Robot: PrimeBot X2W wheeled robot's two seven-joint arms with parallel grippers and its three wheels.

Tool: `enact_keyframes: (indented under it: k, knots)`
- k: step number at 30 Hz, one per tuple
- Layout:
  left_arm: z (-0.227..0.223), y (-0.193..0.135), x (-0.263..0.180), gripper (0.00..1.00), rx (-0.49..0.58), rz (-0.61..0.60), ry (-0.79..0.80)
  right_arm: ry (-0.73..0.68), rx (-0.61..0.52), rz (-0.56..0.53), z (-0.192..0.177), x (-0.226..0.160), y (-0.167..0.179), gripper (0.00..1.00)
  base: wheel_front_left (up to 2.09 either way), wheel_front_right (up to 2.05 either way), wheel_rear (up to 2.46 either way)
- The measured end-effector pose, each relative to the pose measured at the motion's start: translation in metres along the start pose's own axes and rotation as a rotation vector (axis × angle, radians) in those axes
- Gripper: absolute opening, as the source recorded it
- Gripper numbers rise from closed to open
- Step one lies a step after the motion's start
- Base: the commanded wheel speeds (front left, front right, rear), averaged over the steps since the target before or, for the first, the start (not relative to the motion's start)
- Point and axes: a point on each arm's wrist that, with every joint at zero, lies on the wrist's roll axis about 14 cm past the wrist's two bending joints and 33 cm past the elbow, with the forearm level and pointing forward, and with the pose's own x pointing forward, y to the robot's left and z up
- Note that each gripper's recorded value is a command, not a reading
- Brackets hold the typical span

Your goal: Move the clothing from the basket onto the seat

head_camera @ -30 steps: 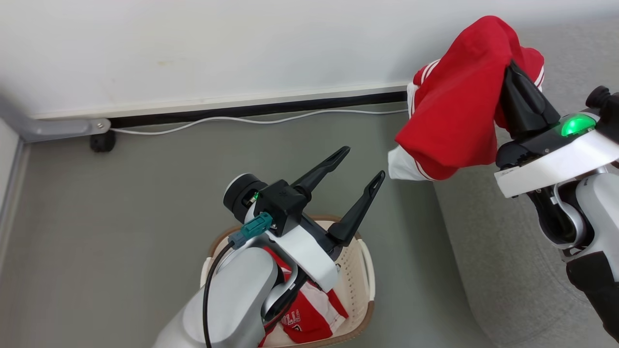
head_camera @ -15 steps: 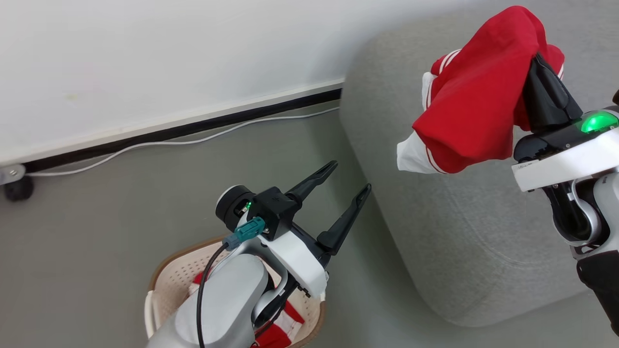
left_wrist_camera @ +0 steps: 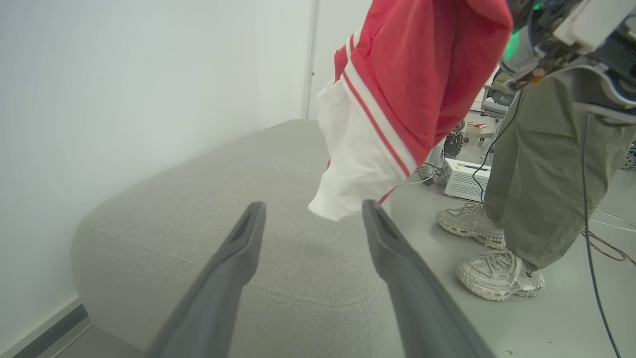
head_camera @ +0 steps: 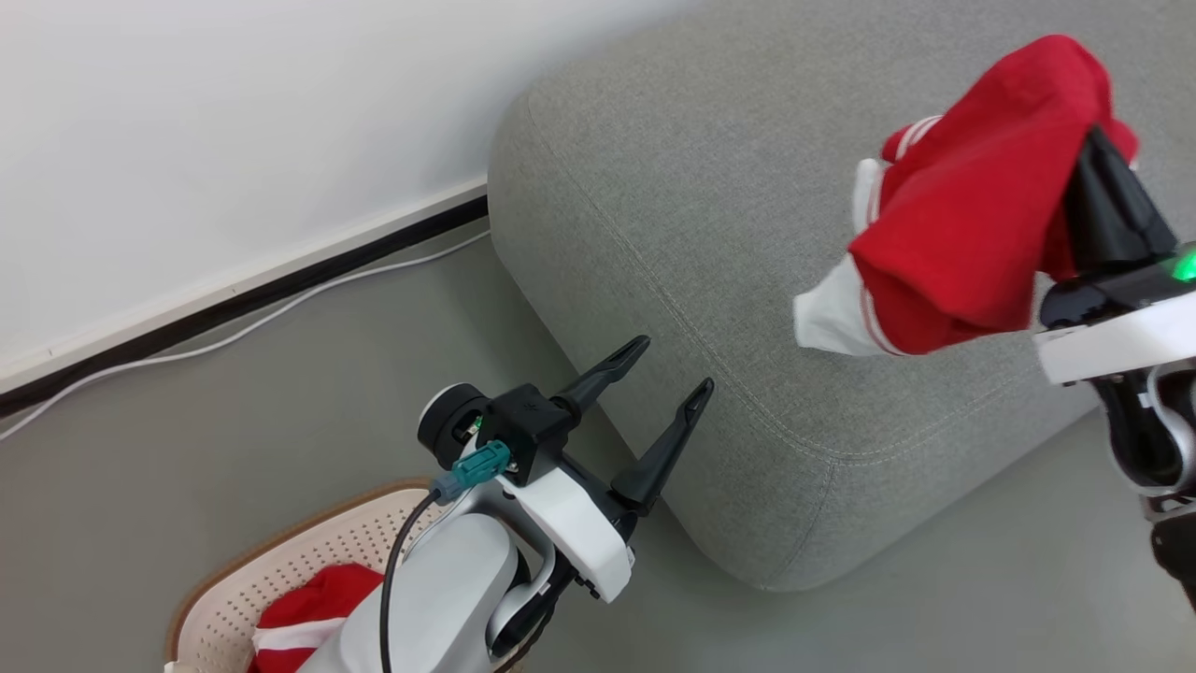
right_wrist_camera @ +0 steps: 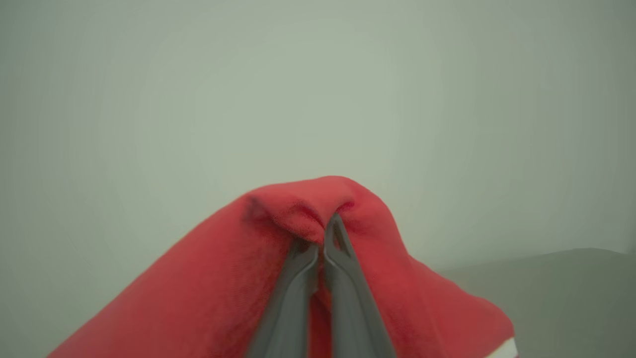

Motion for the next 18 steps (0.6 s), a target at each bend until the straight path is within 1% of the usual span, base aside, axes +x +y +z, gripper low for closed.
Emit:
enact_keyframes:
  k: [1, 2, 4, 6, 10, 18]
  knots:
    - [-0.001, -0.002, 0.001, 1.0, -0.006, -0.006, 0.0, 0.001, -0.014, -0.013, 0.001, -0.002, -0.005, 0.0, 0.0, 0.0, 0.0]
    - [-0.004, -0.002, 0.002, 1.0, -0.017, -0.013, 0.003, -0.011, -0.022, -0.049, 0.004, -0.004, -0.017, 0.0, 0.0, 0.0, 0.0]
    - [-0.008, -0.001, 0.003, 1.0, -0.026, -0.017, 0.007, -0.021, -0.03, -0.072, 0.008, -0.005, -0.024, 0.0, 0.0, 0.0, 0.0]
    - [-0.015, 0.001, 0.005, 1.0, -0.041, -0.029, 0.013, -0.034, -0.057, -0.125, 0.012, -0.003, -0.042, 0.0, 0.0, 0.0, 0.0]
    - [-0.017, 0.008, 0.012, 1.0, -0.043, -0.04, 0.003, -0.008, -0.121, -0.163, 0.007, 0.002, -0.058, 0.0, 0.0, 0.0, 0.0]
    - [-0.027, 0.034, 0.021, 1.0, -0.035, -0.048, -0.006, -0.002, -0.214, -0.221, 0.006, 0.039, -0.086, 0.0, 0.0, 0.0, 0.0]
